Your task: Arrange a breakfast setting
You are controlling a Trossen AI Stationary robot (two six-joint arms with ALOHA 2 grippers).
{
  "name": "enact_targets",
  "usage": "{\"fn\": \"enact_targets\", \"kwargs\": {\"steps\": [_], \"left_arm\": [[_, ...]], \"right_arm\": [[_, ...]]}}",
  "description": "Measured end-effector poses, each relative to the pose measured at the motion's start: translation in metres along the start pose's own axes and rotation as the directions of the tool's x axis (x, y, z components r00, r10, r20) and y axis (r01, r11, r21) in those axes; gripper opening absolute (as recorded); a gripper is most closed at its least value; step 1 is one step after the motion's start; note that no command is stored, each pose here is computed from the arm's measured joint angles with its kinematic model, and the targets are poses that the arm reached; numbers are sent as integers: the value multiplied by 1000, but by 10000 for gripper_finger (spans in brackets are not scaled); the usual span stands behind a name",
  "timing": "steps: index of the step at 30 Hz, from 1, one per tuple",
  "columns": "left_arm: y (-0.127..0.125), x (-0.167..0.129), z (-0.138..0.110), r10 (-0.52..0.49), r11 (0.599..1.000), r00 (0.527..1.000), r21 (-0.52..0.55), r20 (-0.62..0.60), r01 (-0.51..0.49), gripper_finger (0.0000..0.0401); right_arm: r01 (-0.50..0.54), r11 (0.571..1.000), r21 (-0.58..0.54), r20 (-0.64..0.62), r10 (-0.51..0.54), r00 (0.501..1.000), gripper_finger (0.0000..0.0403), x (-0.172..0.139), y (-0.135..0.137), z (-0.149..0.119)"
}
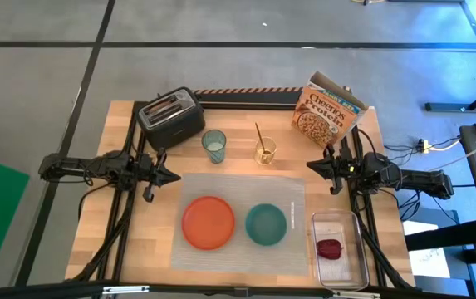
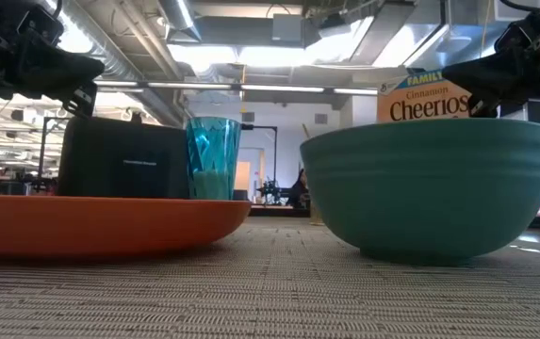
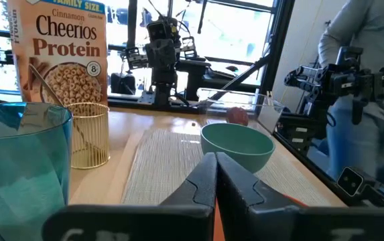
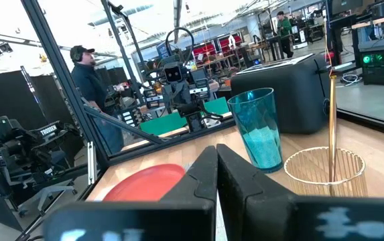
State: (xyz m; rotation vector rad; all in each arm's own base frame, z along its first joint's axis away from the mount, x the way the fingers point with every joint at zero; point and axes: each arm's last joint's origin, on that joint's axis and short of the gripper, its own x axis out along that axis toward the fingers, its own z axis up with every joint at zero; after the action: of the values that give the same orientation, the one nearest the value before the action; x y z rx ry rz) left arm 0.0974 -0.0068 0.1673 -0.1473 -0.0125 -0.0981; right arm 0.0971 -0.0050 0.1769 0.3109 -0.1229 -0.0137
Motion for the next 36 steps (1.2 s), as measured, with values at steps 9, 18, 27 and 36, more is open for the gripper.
{"fn": "enact_targets", "kwargs": {"steps": [9,18,27,36], "left_arm": [[0,0,0,0,1000,1000,0,0,0,0],[0,0,0,0,1000,1000,0,0,0,0],[0,0,0,0,1000,1000,0,0,0,0],[0,0,3,13,1000,999,17,35,-13,0]], "right_arm": [[7,1000,1,-21,-7,1000,1,0,-1,-2],[6,1000,1,-20,-6,1000,1,0,-1,-2],[7,995,100,17,-8,1000,1,0,0,1],[138,848,512,197,-272,942,1,-1,-6,13]]}}
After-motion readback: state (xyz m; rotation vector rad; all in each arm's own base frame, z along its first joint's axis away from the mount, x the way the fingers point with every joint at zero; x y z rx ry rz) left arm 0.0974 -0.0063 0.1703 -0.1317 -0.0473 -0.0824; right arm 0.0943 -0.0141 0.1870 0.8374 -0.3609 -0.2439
